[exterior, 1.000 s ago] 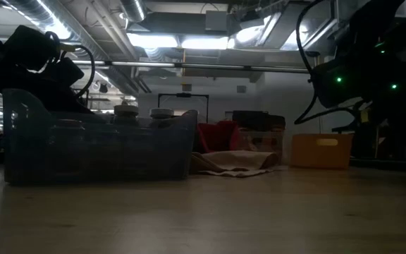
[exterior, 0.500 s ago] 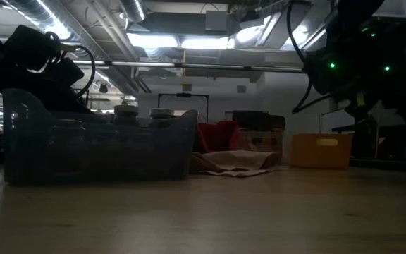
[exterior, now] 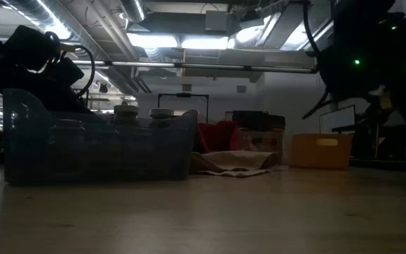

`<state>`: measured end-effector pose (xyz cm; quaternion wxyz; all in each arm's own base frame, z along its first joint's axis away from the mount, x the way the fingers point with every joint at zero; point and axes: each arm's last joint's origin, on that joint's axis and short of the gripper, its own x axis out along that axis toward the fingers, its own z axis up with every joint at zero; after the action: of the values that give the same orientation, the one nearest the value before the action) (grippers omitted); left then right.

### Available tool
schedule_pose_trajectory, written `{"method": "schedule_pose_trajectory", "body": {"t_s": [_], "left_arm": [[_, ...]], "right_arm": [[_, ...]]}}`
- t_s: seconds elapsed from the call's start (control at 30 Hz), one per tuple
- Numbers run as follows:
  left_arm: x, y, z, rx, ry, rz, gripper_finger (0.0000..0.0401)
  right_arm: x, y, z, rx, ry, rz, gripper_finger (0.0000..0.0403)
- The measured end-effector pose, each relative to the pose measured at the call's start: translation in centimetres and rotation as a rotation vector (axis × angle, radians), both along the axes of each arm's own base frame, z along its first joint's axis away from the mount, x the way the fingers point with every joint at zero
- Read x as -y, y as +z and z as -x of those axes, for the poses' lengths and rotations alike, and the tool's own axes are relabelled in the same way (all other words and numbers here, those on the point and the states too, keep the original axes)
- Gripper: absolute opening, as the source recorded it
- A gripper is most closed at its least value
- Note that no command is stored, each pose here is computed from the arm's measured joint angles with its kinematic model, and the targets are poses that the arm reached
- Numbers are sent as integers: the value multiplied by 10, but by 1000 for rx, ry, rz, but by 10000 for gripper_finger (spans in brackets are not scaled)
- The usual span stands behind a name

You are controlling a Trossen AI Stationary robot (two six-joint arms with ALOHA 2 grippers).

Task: Sort spices by type
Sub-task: Put the brown seasoning bottle into the black bin

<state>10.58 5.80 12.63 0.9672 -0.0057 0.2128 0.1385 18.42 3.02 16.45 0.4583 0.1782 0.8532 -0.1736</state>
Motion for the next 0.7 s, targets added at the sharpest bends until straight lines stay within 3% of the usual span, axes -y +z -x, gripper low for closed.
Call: {"method": "schedule_pose_trajectory", "body": {"t_s": [0.43, 0.7], "left_arm": [[0, 0, 0, 8, 11, 20, 127], [0, 0, 0, 8, 10, 20, 127]], "right_arm": [[-3, -19, -5, -101, 60, 75, 303], [-4, -20, -5, -114, 32, 34, 303]]}}
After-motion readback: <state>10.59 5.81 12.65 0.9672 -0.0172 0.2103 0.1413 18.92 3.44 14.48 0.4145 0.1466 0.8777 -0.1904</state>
